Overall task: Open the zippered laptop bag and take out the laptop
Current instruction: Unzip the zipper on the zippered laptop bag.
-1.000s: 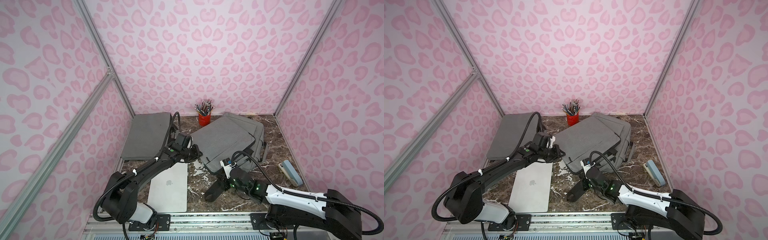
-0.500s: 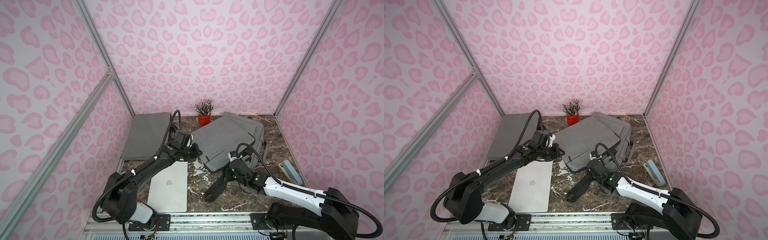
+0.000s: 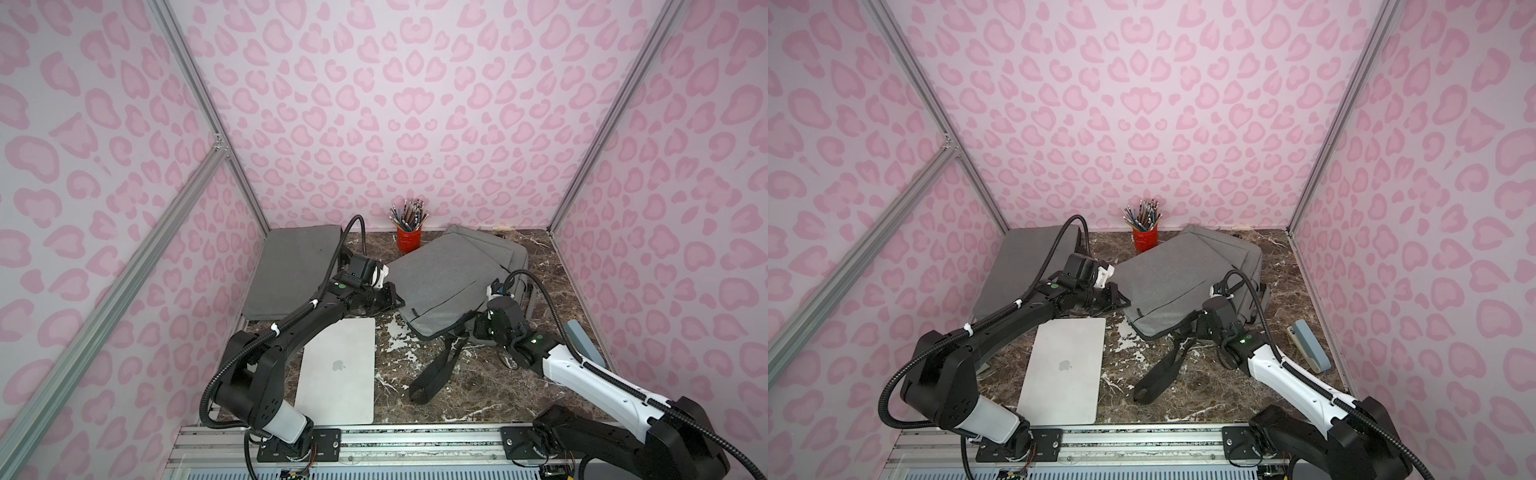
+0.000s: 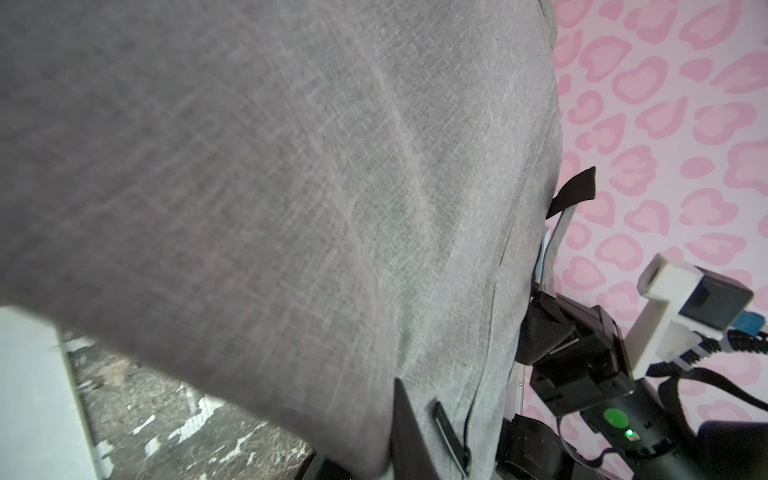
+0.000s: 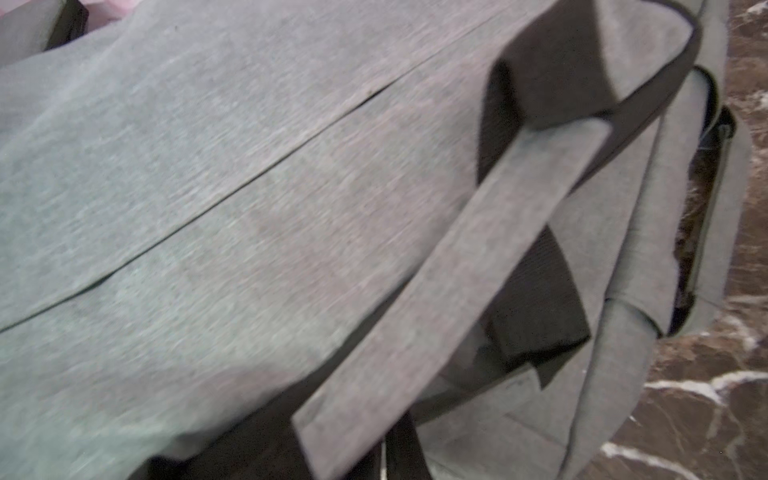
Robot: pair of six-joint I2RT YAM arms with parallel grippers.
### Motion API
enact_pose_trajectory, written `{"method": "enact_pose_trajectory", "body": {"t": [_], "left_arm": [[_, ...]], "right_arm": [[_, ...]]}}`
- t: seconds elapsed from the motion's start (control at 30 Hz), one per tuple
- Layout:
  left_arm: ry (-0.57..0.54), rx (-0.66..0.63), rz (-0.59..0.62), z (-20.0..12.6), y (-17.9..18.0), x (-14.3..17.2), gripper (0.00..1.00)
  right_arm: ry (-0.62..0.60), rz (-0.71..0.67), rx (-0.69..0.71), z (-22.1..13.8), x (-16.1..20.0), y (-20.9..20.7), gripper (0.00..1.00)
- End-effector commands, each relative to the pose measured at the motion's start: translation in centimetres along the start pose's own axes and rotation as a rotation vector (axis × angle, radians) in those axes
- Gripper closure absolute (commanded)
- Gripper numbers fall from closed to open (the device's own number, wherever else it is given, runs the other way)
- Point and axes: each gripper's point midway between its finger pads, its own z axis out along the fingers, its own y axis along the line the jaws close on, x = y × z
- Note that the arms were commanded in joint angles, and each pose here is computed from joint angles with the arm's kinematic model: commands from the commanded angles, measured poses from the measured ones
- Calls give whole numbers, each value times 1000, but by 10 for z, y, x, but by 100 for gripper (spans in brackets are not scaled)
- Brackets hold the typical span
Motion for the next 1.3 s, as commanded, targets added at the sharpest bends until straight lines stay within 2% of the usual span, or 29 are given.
{"method": "enact_pose_trajectory", "body": {"t": [0.0,0.43,0.8,0.9,1.03,1.13,1.27], "left_arm": [[-56,-53,47,-4,15,-15,98],[-42,-75,43,-5,28,-17,98],[-11,-70,26,2,36,-11,98],[-3,-50,9,5,38,-9,98],[26,-24,-9,12,38,-4,98],[24,-21,-7,12,36,-3,98],[24,-25,-12,13,34,0,98]], "right_arm": [[-15,0,195,0,-5,-48,100],[-96,110,315,14,-57,-118,100],[-50,102,361,31,-75,-151,100],[-37,100,323,36,-77,-152,100],[-20,45,227,40,-80,-134,100],[-7,37,134,40,-76,-115,90],[-8,82,51,26,-69,-99,69]]}}
